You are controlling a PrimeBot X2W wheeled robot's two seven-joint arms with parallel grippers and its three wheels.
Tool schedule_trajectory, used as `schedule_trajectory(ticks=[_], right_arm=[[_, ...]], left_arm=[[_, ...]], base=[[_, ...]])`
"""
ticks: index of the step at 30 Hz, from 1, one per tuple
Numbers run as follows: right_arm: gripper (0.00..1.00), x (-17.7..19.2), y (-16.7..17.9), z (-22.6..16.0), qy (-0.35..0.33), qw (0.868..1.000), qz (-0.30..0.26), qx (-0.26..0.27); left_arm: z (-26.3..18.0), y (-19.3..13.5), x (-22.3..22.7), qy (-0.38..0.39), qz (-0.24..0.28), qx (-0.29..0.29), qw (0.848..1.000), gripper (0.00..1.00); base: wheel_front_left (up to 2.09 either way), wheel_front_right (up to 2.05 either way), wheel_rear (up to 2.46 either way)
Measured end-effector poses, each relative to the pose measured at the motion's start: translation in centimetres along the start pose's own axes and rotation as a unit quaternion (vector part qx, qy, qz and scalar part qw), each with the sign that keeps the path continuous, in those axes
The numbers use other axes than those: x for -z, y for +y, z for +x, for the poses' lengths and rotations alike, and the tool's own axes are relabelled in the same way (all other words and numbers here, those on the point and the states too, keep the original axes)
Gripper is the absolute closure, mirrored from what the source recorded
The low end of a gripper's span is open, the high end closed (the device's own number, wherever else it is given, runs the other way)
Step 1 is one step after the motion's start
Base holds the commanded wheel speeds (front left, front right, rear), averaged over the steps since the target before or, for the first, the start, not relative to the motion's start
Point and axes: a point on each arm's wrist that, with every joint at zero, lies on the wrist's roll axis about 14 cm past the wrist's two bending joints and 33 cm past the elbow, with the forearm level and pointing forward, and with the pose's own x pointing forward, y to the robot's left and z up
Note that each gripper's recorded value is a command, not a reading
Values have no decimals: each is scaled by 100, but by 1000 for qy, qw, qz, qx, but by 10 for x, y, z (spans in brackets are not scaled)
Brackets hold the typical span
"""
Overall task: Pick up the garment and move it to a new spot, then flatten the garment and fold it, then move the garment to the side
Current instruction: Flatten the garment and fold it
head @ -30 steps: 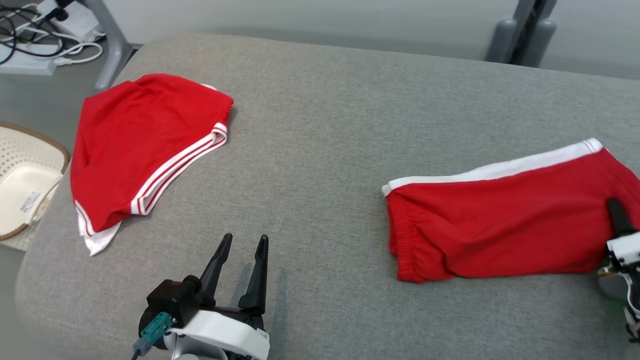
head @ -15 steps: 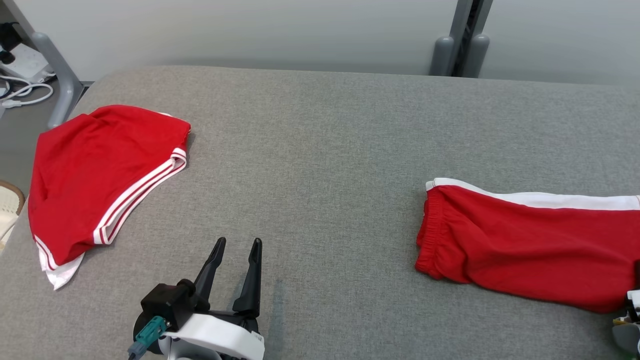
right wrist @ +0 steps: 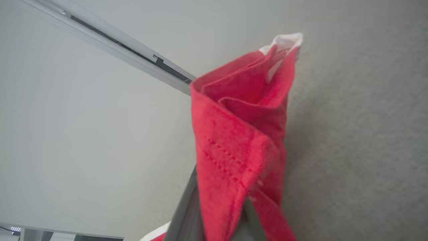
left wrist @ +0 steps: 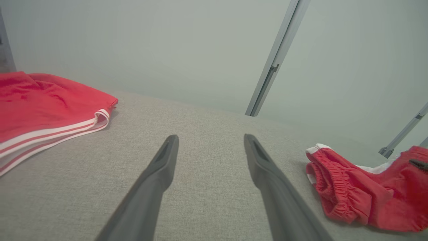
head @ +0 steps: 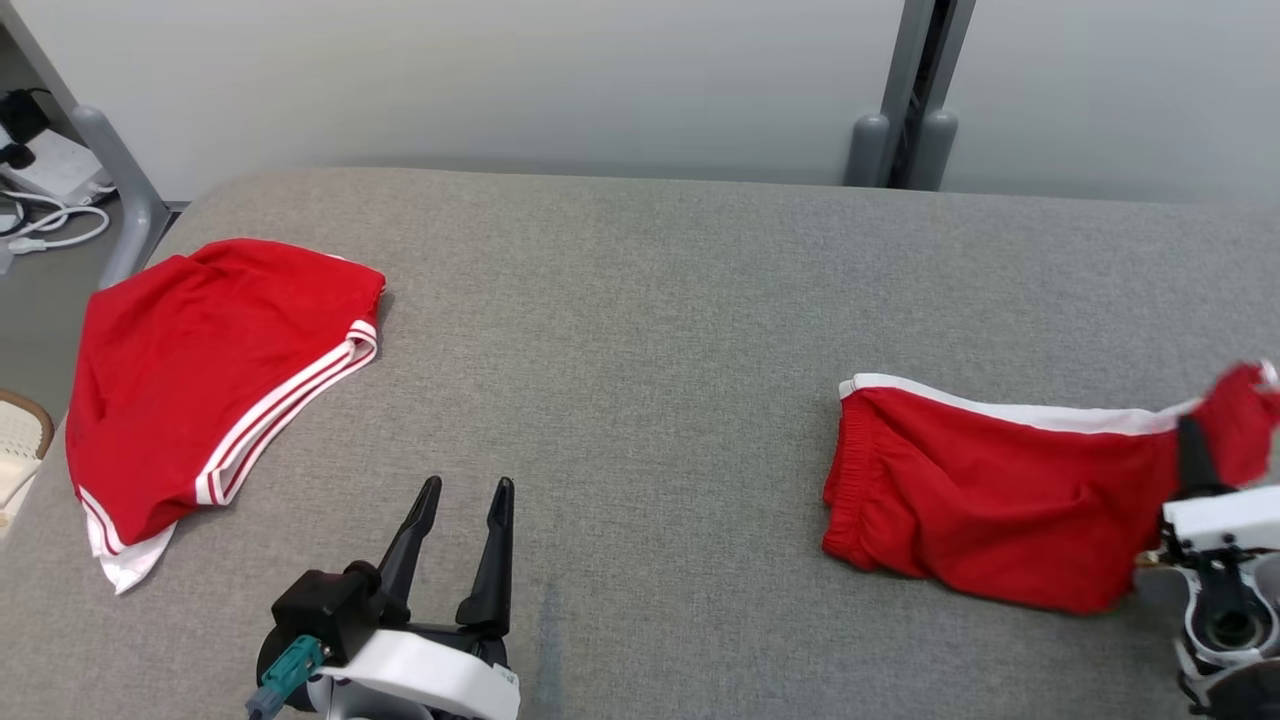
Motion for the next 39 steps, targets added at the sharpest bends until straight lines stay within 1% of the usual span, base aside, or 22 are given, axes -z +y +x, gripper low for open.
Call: schedule_trajectory(ticks=[2, 7, 12, 20, 27, 28, 29, 30, 34, 39], right_arm=[[100, 9, 23, 0, 12, 999, -1, -35], [100, 40, 64, -8, 54, 993, -11, -100], [100, 78, 87, -21, 105, 984, -28, -139], [100, 120, 96, -34, 161, 973, -54, -157], [100, 143, 95, -42, 196, 965, -73, -161], [69, 147, 92, -44, 203, 963, -78, -158], [23, 148, 89, -44, 205, 963, -84, -155], [0, 149, 86, -44, 206, 963, -84, -150], [0, 154, 96, -49, 216, 957, -93, -168], [0, 164, 109, -62, 229, 944, -117, -204]], left_arm=[[-3, 3, -1, -1, 0, -4, 1000, 0], [-10, 8, 1, 1, -1, -12, 1000, 0], [-15, 13, 0, -1, -1, -22, 1000, 0], [-20, 20, -2, -5, 0, -32, 999, 0], [-24, 24, -3, -6, -1, -40, 999, 0], [-25, 25, -2, -5, -1, -41, 999, 0], [-25, 25, -1, -4, -1, -42, 999, 0], [-25, 25, -1, -4, -1, -42, 999, 0], [-26, 25, -1, -4, -3, -41, 999, 0], [-25, 23, -2, -6, -3, -39, 999, 0]], base=[[0, 0, 0], [0, 0, 0], [0, 0, 0], [0, 0, 0], [0, 0, 0], [0, 0, 0], [0, 0, 0], [0, 0, 0], [0, 0, 0], [0, 0, 0]])
